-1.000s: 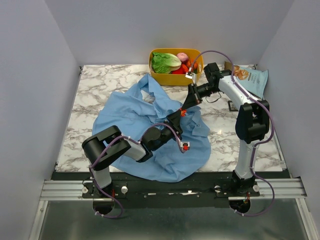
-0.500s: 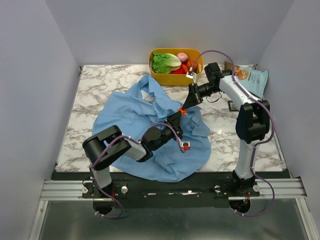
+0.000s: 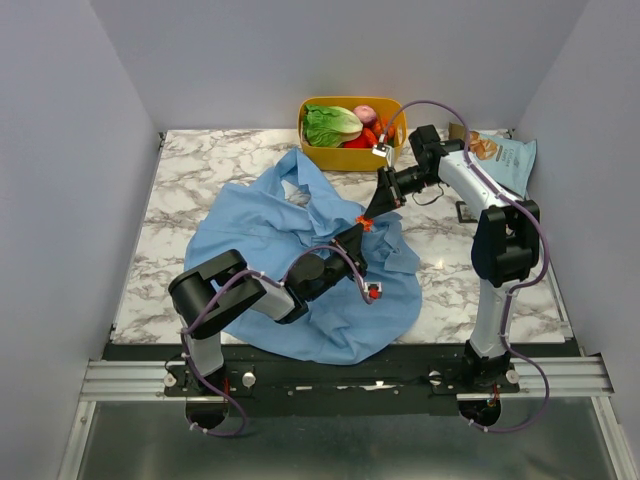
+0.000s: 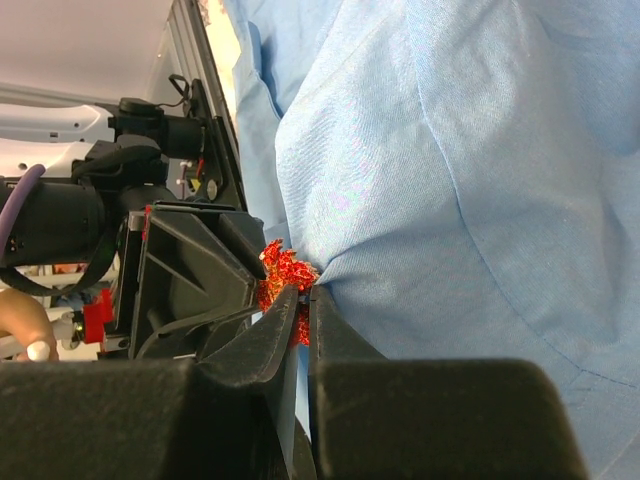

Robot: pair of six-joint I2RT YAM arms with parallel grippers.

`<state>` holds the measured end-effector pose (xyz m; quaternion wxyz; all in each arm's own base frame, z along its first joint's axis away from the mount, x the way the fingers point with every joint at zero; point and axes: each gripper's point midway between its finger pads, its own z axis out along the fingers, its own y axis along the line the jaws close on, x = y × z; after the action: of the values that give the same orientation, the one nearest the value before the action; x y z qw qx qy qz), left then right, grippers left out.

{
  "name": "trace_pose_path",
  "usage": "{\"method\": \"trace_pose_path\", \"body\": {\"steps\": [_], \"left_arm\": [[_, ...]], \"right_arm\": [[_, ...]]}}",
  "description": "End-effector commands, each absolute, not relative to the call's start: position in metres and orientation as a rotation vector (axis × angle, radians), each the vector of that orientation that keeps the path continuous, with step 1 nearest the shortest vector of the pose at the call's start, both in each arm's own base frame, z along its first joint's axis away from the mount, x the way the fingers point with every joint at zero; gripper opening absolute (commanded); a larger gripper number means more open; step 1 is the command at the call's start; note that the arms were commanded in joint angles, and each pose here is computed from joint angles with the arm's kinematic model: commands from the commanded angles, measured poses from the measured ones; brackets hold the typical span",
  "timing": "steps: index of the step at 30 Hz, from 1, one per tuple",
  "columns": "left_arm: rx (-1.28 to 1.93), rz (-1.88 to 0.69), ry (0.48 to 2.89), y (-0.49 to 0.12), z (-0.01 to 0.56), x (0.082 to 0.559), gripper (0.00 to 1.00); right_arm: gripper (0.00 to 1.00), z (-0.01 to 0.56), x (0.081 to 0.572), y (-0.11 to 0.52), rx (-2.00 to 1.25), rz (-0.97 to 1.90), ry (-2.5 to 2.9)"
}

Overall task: Remove the brooch from the garment
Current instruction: Remove the brooch from the clothes.

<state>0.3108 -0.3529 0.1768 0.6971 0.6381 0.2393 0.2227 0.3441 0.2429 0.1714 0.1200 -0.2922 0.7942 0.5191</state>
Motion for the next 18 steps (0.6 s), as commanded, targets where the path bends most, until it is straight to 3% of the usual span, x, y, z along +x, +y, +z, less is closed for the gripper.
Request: {"method": "trace_pose_path", "body": {"steps": [1,6,10,18], "left_arm": [[1.008,0.544,0.436,-0.330,0.277,0.302,0.17],[1.002,0.544,0.466,-0.328,0.273,0.305,0.00],[0.978,0.527,0.511,-0.323,0.273,0.307,0.00],[0.929,0.448,0.673,-0.311,0.262,0.310,0.00]], "right_arm": [[0.14,0.173,0.341,0.242,-0.863,1.517,2.328],[0.16,0.171,0.342,0.241,-0.864,1.510,2.334],[0.20,0.170,0.343,0.240,-0.877,1.484,2.333],[0.46,0.178,0.351,0.232,-0.885,1.412,2.307]]}}
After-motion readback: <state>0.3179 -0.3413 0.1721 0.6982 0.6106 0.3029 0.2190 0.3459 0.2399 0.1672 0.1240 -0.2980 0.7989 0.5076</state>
